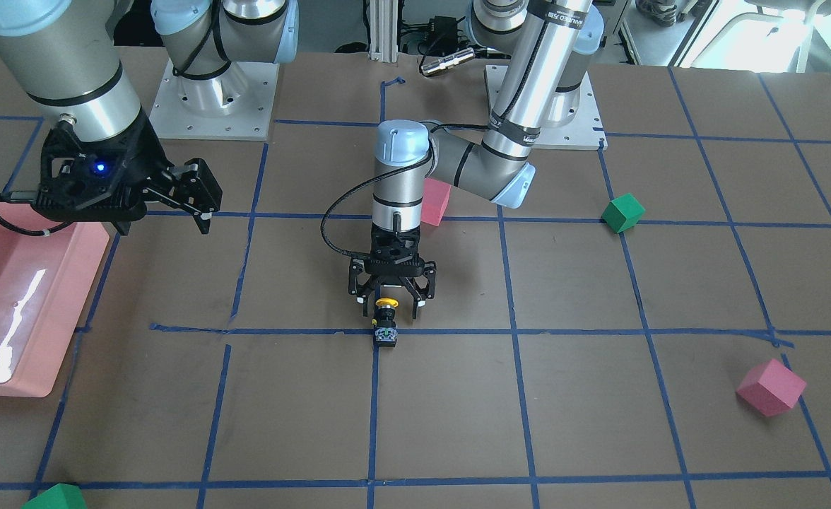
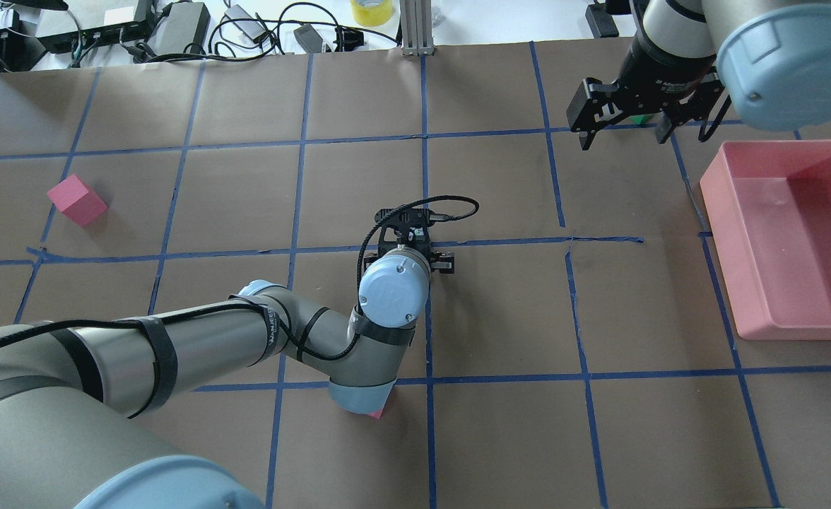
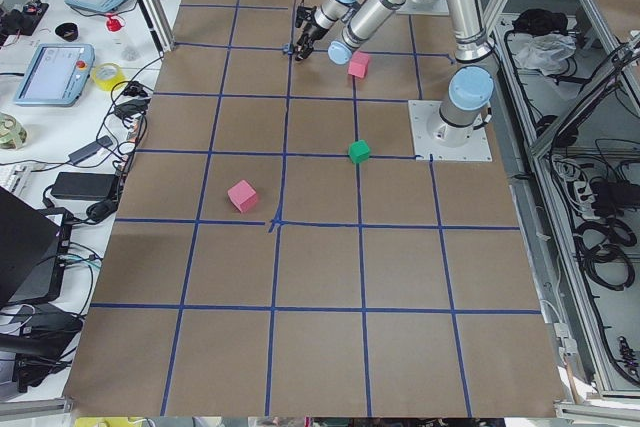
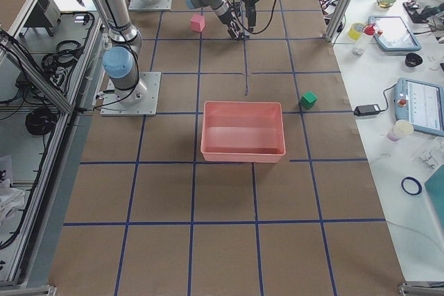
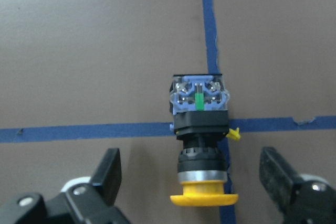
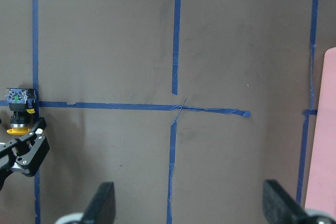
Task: Align button upright
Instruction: 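Close the left gripper on the switch's yellow cap end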
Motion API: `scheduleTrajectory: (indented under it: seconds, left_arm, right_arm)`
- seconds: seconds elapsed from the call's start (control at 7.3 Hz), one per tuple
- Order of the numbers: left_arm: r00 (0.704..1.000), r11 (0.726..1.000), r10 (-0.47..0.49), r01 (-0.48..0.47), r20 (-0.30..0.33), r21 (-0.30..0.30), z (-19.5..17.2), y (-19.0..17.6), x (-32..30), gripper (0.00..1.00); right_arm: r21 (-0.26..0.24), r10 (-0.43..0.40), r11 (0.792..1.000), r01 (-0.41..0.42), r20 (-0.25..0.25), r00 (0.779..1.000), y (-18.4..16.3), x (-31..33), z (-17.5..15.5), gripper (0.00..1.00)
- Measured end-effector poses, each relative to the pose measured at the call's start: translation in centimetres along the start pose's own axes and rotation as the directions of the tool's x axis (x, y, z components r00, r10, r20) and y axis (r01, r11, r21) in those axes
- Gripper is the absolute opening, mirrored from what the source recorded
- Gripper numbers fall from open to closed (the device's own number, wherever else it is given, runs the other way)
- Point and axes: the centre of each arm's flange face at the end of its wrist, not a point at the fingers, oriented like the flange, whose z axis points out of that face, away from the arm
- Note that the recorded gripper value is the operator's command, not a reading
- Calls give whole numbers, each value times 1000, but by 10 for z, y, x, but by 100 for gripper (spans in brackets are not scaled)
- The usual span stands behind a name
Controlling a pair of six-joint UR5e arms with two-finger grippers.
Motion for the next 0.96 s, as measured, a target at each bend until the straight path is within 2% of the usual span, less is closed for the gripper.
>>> scheduleTrajectory:
  seconds: [0.14,0.27,0.41,0.96]
  left_arm:
    - [1000,1000,3,-3,-1,-2,0,2,0,25]
    - [1000,1000,4,-4,-2,-4,0,3,0,15]
    - [1000,1000,4,-4,-3,-4,-1,3,0,0]
    - [1000,999,-2,2,-9,34,-23,-23,0,0]
  right_arm:
    - [-1,1,1000,-1,0,1000,0,0,0,100]
    - [-3,1,1000,-1,0,1000,0,0,1,100]
    - [-2,1,1000,-1,0,1000,0,0,1,100]
    - [-2,1,1000,-1,0,1000,0,0,1,100]
